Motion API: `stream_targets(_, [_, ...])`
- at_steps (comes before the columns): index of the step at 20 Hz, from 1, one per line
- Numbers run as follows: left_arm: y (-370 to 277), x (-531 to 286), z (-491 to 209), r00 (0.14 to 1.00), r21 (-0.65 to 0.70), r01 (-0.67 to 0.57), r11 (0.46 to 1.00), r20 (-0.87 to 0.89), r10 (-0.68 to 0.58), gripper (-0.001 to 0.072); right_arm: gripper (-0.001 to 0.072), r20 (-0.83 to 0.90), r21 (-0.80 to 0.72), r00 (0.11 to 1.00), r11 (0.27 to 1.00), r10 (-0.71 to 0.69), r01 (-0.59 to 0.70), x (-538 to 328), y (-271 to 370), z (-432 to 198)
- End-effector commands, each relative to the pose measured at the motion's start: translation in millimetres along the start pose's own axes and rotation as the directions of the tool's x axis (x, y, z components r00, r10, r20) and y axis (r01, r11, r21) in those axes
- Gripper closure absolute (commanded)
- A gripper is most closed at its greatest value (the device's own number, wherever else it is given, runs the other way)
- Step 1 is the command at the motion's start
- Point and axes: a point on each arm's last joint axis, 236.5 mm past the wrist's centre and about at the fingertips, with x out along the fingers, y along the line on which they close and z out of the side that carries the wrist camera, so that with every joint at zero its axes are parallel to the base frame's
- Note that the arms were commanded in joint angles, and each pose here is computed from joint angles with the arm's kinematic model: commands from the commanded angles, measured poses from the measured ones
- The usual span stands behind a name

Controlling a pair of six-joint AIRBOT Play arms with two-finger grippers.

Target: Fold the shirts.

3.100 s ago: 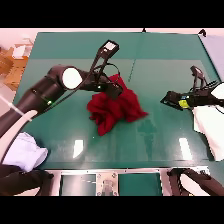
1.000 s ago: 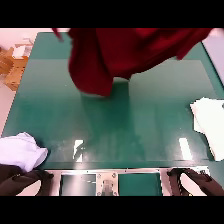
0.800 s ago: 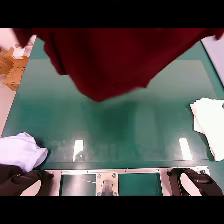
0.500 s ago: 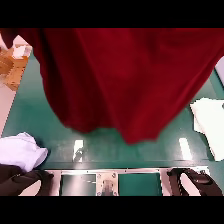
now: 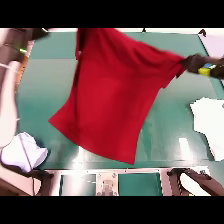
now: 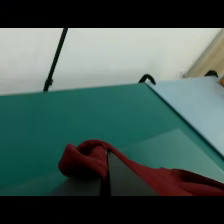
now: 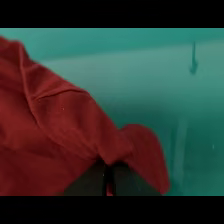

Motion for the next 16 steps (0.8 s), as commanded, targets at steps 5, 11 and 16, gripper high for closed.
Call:
stream_targets(5, [29,63,-149,0.959,-0.202,0.049,0.978,-0.264,-0.102,0.0084,0.0695,-0.352,0.132,0.934,0.985,-0.057,0.11,116,-70,-126])
stream_targets(11, [47,-65,-141,0.784,-0.469,-0.038,0.883,-0.561,-0.264,0.0084,0.0695,-0.405,0.162,0.912,0.976,-0.07,0.147,113,-94,-137])
stream_targets(16, [65,-176,-230,0.388,-0.343,-0.436,0.832,-0.906,-0.171,0.0103,0.0492,-0.439,0.166,0.895,0.972,-0.081,0.169,88,-139,-131])
